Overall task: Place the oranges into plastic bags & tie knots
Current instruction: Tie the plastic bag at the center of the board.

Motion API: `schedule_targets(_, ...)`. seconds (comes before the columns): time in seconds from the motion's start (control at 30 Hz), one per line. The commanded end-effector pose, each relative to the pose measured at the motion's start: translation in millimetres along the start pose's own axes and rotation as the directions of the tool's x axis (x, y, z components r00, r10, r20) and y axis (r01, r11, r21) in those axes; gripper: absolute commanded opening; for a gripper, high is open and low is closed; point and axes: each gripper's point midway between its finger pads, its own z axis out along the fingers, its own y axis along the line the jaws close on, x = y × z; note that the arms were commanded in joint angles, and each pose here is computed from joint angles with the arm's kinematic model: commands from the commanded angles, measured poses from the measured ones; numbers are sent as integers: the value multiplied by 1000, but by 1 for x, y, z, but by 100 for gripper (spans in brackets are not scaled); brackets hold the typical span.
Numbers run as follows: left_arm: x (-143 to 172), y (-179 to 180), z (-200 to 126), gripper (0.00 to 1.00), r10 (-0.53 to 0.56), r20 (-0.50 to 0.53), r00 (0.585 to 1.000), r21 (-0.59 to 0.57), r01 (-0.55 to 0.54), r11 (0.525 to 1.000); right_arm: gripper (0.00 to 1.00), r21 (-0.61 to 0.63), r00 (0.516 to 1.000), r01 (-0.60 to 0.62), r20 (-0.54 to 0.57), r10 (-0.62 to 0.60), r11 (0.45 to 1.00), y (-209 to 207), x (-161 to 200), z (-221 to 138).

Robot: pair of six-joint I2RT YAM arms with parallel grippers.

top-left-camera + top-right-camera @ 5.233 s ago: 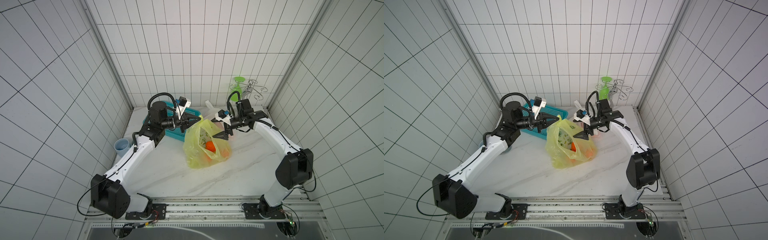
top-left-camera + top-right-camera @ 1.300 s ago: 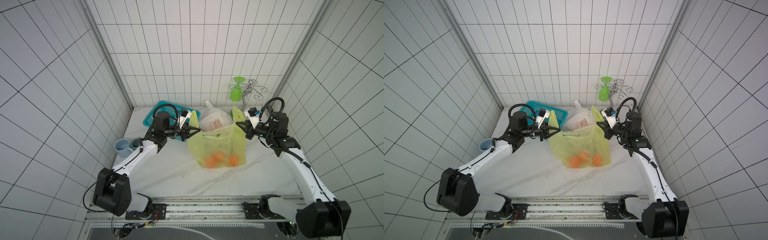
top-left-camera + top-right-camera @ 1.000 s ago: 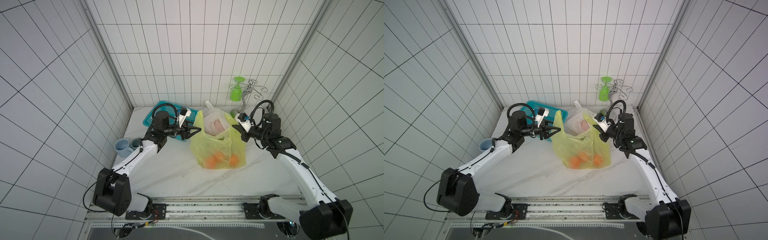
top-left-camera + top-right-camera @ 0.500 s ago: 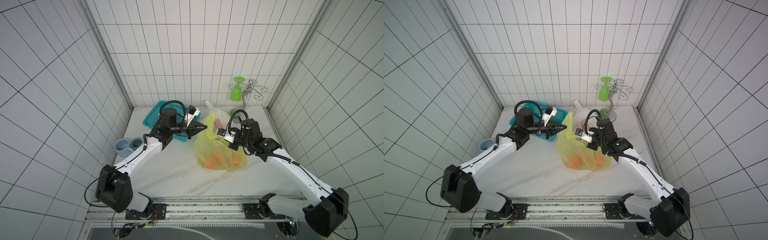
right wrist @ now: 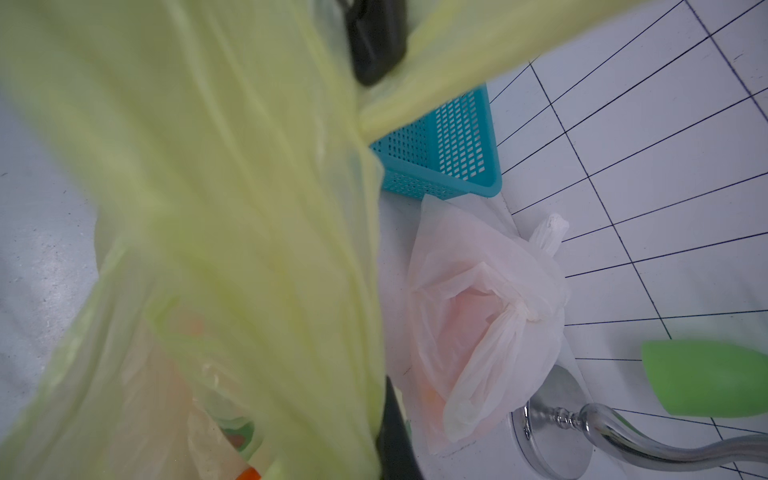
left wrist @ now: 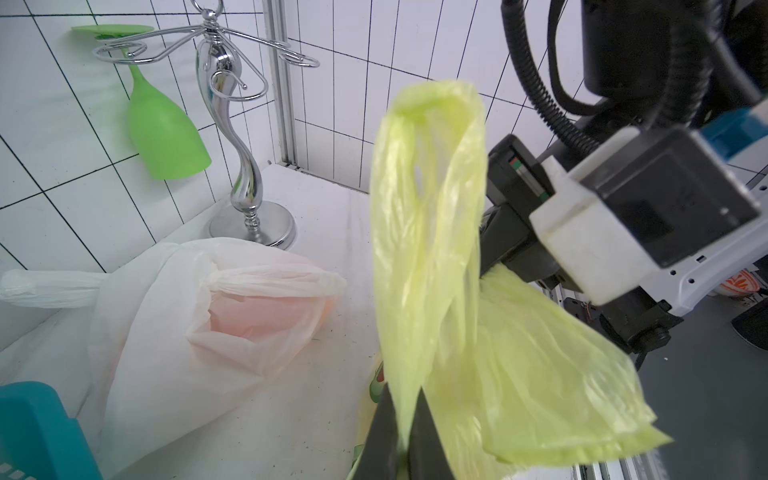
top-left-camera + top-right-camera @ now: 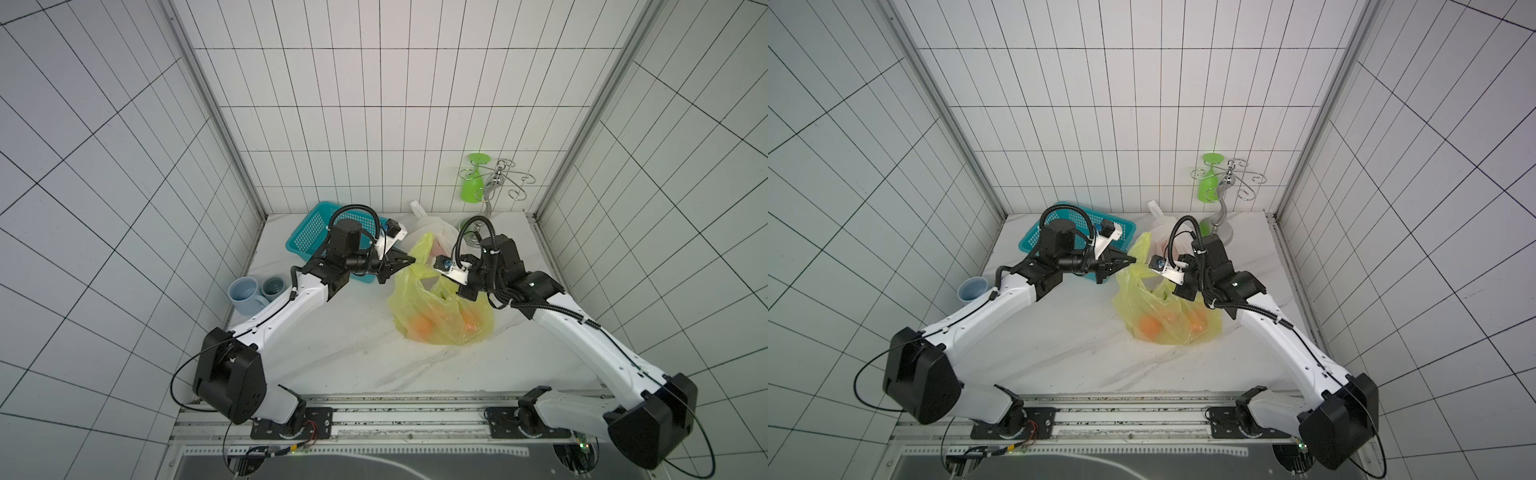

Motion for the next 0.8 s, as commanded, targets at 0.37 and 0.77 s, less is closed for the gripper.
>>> schedule_targets(0.37,-8,-13,-11,41,248,-6,969,2,-248,969,0,9,998,-6,58,5,1000,-14,-32,-21)
schedule_targets(0.77,2,-16,-10,60,334,-47,941,14,-334,942,0,-55,997,-35,69,38,998,-7,-35,-13)
